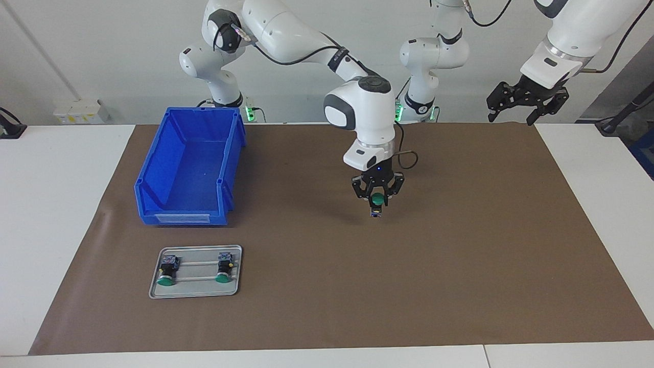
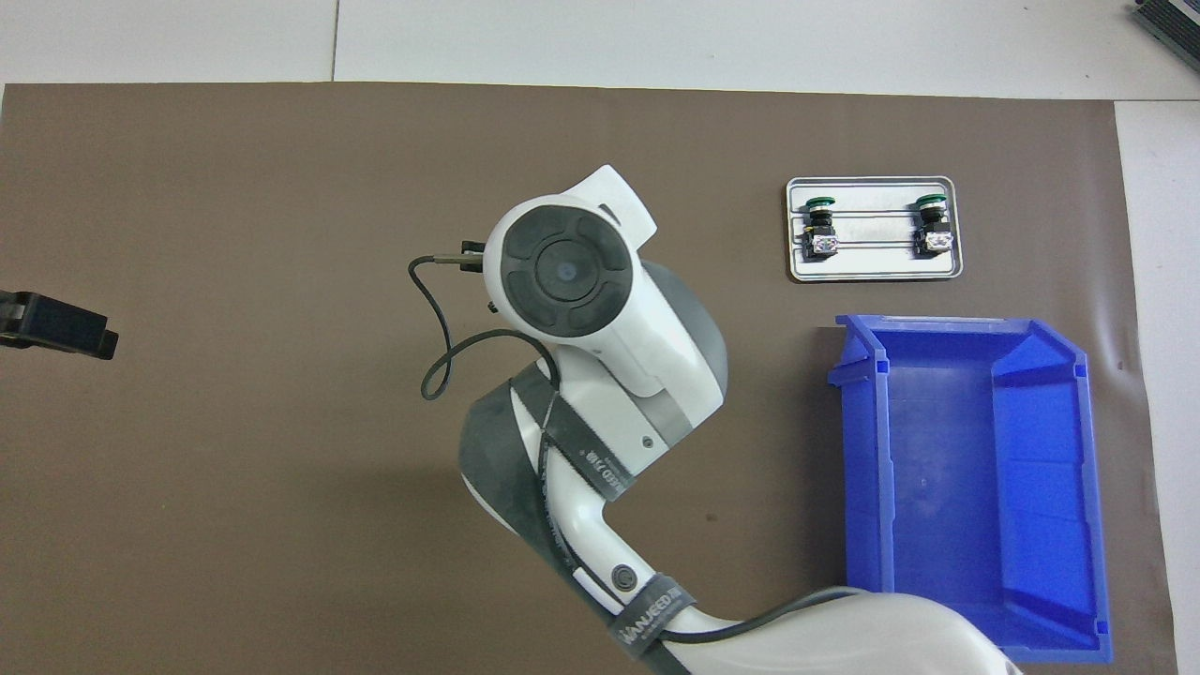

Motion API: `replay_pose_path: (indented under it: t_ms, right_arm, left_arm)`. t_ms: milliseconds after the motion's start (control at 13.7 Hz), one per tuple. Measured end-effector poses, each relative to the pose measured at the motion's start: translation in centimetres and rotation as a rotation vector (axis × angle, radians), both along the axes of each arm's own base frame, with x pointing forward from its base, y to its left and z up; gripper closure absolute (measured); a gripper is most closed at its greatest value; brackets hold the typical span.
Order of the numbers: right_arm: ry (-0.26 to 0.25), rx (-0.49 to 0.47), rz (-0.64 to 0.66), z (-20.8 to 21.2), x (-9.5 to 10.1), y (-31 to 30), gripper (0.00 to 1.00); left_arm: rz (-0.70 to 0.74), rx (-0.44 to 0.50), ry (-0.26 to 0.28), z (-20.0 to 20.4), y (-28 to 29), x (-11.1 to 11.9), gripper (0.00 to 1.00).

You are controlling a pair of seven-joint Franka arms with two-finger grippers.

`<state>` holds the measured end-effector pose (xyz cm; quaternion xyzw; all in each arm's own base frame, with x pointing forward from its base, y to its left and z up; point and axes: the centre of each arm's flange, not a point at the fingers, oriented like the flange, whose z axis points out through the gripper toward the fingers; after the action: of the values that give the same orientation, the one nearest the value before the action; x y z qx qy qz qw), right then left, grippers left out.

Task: Place and press button with both arms
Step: 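Carry the green button with the right gripper to the blue bin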

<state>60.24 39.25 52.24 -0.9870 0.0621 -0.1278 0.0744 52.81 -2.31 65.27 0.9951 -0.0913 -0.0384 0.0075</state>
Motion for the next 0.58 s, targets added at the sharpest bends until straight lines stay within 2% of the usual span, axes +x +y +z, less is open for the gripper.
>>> replay_pose_path:
  t_ms: [291,437,583]
  right_arm:
    - [0.032,-0.019,0.008,3.4,4.0,-12.1,0.59]
    - [0.056,-0.048,0.029,4.0,5.0,-17.7,0.59]
    - [0.086,-0.078,0.074,4.1,5.0,-23.1,0.59]
  left_arm:
    - [0.000,0.000,0.000,0.0,0.0,0.0,0.00]
    - [0.000,0.000,0.000,0.0,0.0,0.0,0.00]
    - [0.000,0.000,0.000,0.0,0.0,0.0,0.00]
